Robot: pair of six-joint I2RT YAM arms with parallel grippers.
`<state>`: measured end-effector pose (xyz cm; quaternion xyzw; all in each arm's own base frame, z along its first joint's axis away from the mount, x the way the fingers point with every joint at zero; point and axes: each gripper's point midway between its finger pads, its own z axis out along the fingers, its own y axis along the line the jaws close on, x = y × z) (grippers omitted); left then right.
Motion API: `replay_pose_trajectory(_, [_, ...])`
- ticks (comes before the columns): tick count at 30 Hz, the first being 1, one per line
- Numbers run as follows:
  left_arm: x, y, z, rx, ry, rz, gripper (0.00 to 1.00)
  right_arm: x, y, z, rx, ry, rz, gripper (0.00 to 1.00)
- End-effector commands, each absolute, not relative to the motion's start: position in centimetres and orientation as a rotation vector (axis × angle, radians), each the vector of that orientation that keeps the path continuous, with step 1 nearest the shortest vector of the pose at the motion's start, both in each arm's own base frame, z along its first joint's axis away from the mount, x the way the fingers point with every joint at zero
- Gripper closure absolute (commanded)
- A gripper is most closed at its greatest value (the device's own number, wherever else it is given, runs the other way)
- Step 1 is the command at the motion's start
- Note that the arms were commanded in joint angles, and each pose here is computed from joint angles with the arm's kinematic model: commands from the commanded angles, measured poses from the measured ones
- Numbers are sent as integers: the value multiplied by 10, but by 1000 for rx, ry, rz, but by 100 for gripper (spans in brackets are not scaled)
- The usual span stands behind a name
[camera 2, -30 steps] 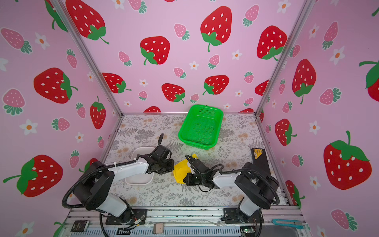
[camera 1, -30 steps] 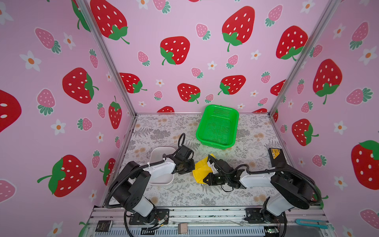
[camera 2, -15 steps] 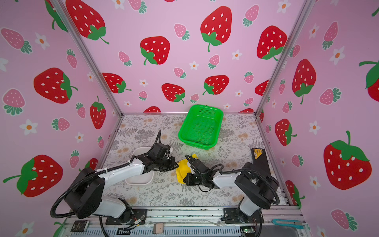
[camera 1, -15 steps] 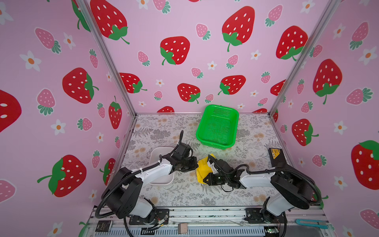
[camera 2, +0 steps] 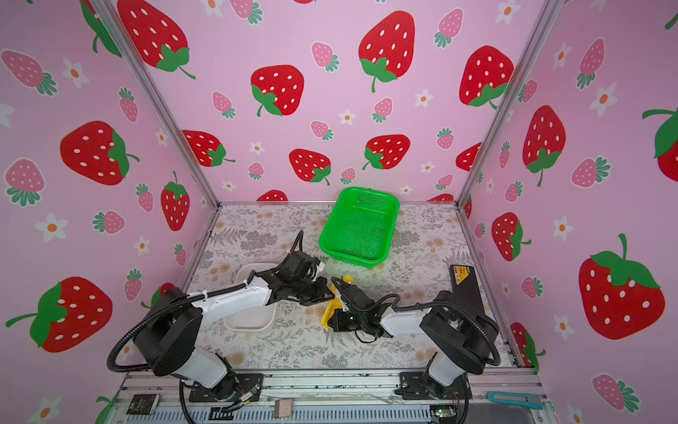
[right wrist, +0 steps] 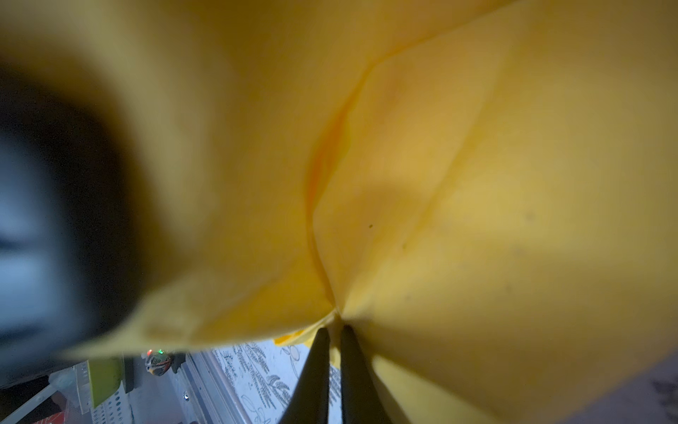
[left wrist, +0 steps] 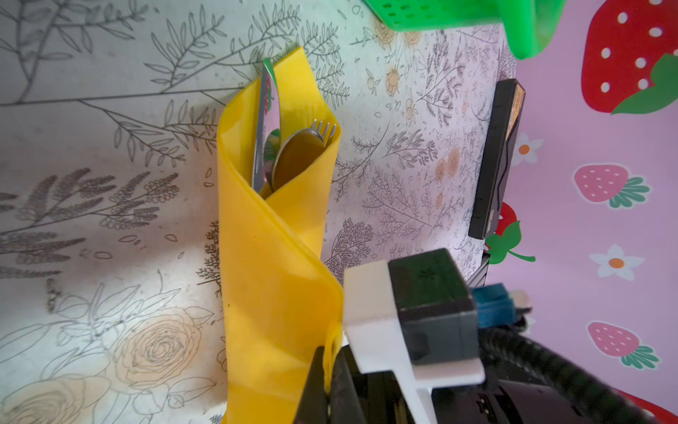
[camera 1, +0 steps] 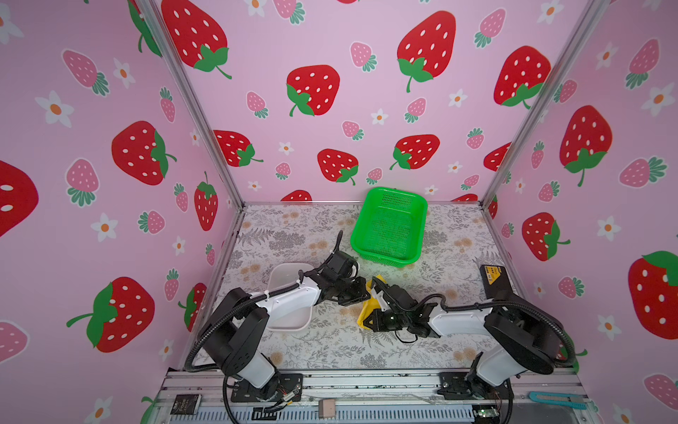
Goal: Place the utensils on the paper napkin and roll it up
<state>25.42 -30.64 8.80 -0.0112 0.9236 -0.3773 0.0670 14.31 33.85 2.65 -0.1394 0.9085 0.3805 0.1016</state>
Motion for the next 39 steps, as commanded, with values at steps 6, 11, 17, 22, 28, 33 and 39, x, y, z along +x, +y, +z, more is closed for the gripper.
replay_pose_trajectory(6, [258, -321, 93, -85, 2792, -1201, 100, 141, 330, 27, -402, 2685, 1087, 88])
replay_pose_trajectory(11, [259, -319, 91, -98, 2797, -1179, 100, 142, 321, 33, -372, 2662, 1082, 87])
replay_pose_trajectory(17, [258, -320, 90, -97, 2799, -1181, 100, 141, 312, 30, -335, 2664, 1076, 86])
replay_pose_trajectory(22, [258, -323, 92, -86, 2798, -1193, 100, 139, 320, 26, -359, 2674, 1115, 86])
replay_pose_trajectory(28, [255, -331, 99, -75, 2792, -1218, 100, 140, 312, 14, -329, 2708, 1052, 87])
replay_pose_trajectory(33, [254, -341, 101, -73, 2798, -1239, 100, 139, 305, 10, -314, 2711, 1030, 87])
replay_pose_trajectory(39, [253, -352, 99, -109, 2812, -1268, 100, 138, 303, 9, -310, 2710, 1037, 87])
